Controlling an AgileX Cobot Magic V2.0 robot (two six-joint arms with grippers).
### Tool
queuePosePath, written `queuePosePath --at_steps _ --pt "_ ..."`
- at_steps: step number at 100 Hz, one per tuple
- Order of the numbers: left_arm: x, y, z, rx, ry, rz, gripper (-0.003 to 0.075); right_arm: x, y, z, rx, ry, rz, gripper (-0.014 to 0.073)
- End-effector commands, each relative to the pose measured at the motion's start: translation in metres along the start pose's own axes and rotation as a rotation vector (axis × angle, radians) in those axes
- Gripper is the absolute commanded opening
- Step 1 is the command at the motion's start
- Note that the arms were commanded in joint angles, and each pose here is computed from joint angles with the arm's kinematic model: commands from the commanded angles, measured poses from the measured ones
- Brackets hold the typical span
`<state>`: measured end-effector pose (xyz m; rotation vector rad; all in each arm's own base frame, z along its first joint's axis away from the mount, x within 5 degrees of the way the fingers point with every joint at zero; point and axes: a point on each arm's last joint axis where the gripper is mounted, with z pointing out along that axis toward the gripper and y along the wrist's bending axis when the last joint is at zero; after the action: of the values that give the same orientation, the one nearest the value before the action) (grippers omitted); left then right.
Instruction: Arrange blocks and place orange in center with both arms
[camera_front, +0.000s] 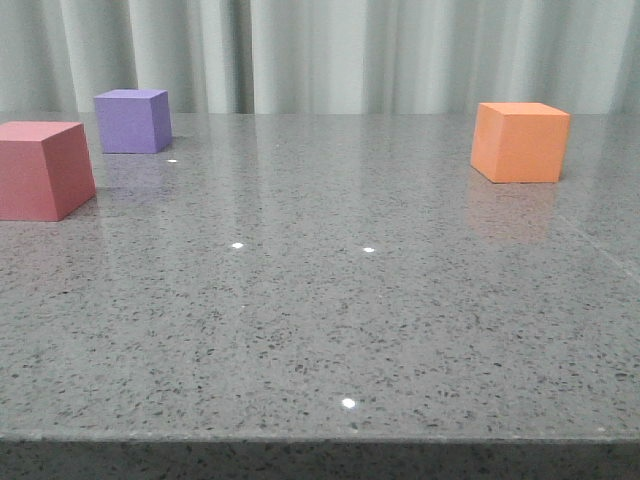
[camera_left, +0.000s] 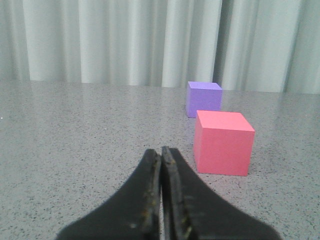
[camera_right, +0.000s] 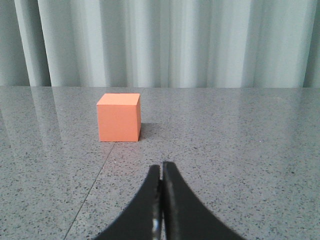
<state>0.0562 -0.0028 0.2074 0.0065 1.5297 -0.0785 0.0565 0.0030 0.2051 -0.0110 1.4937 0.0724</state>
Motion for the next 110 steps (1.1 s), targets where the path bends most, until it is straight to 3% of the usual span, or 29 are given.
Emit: queuePosePath --at_steps 1,29,52,76,97,110 --pt "0.006 -0.001 -0.001 0.016 -0.059 -0.015 -0.002 -0.014 0.001 -0.002 -0.007 -0.122 -0.001 -0.0068" --pt "0.006 -0.001 -0.001 0.016 -0.059 -0.015 -0.002 -0.016 0.001 -0.003 -0.008 -0.138 0.006 -0.0068" --pt "0.006 -0.001 -0.001 0.016 -0.059 -0.015 -0.002 -0.046 0.002 -0.005 -0.007 -0.122 0.054 -0.0068" --pt "0.006 -0.001 -0.001 0.016 -0.059 -0.015 -0.002 -0.105 0.004 0.005 -0.003 0.043 0.052 -0.0068" --pt "0.006 -0.001 -0.001 0.016 -0.059 -0.015 -0.002 -0.148 0.007 0.043 0.008 0.307 0.051 -0.0068" --pt "0.006 -0.001 -0.001 0.016 -0.059 -0.015 -0.002 -0.158 0.007 0.073 0.014 0.467 0.053 -0.0068"
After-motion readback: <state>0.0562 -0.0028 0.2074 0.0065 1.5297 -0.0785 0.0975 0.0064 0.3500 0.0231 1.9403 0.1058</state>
